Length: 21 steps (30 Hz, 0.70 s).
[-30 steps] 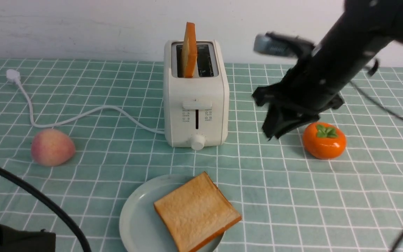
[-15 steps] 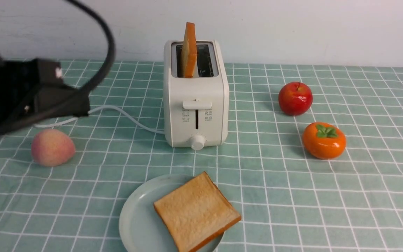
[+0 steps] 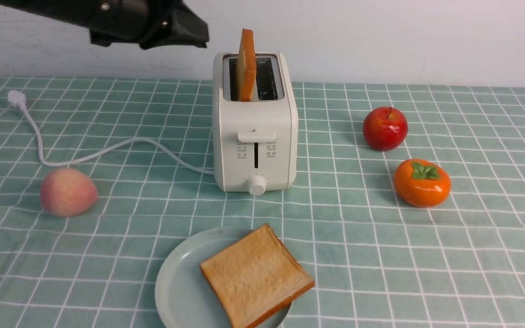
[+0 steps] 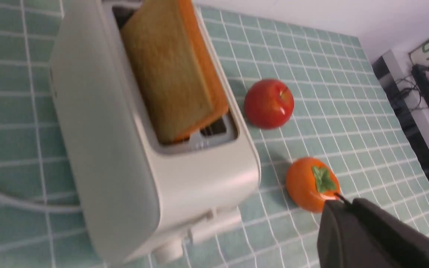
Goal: Take toasted bread from bread machine on blue coffee table place on plate.
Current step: 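Reach for a toast slice standing in the toaster with the left gripper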
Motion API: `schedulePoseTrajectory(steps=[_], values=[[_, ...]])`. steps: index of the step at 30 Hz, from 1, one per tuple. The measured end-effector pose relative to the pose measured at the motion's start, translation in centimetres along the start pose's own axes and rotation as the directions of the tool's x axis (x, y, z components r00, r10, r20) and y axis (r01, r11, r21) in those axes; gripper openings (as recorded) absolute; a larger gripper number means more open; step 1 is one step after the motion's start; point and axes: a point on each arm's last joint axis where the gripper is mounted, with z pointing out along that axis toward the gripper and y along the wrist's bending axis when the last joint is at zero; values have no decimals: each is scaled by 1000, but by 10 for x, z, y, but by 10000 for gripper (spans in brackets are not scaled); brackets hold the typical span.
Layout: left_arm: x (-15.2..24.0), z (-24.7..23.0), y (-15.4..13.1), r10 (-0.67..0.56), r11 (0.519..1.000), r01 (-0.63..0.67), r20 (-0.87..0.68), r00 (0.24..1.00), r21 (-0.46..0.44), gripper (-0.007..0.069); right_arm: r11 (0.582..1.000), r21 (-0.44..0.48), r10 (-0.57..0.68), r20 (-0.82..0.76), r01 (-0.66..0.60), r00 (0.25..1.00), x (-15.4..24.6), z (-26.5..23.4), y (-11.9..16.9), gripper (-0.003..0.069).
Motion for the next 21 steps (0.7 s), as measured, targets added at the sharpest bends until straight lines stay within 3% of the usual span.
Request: schedulePoseTrajectory(steps=[4,5,7,8,11,16,21], values=[[-7,54,6,44,999,-44,62,997,-5,247,1000,1,0,-2,0,1000,0,1,0,-2],[-6,57,7,45,999,-44,61,997,-8,258,1000,1,0,-2,0,1000,0,1,0,-2],[-3,88,17,79,997,-77,81,994,-29,407,1000,1,0,-2,0,1000,0,1,0,-2],[-4,87,17,80,997,-78,86,993,-29,416,1000,1,0,-2,0,1000,0,1,0,-2],[6,119,39,108,992,-102,89,990,-76,547,1000,3,0,-7,0,1000,1,1,0,-1],[15,141,57,102,989,-91,98,990,-114,575,1000,6,0,-17,0,1000,2,1,-1,-1],[17,147,61,90,990,-77,108,990,-118,443,1000,6,0,-18,0,1000,2,1,-1,-1]])
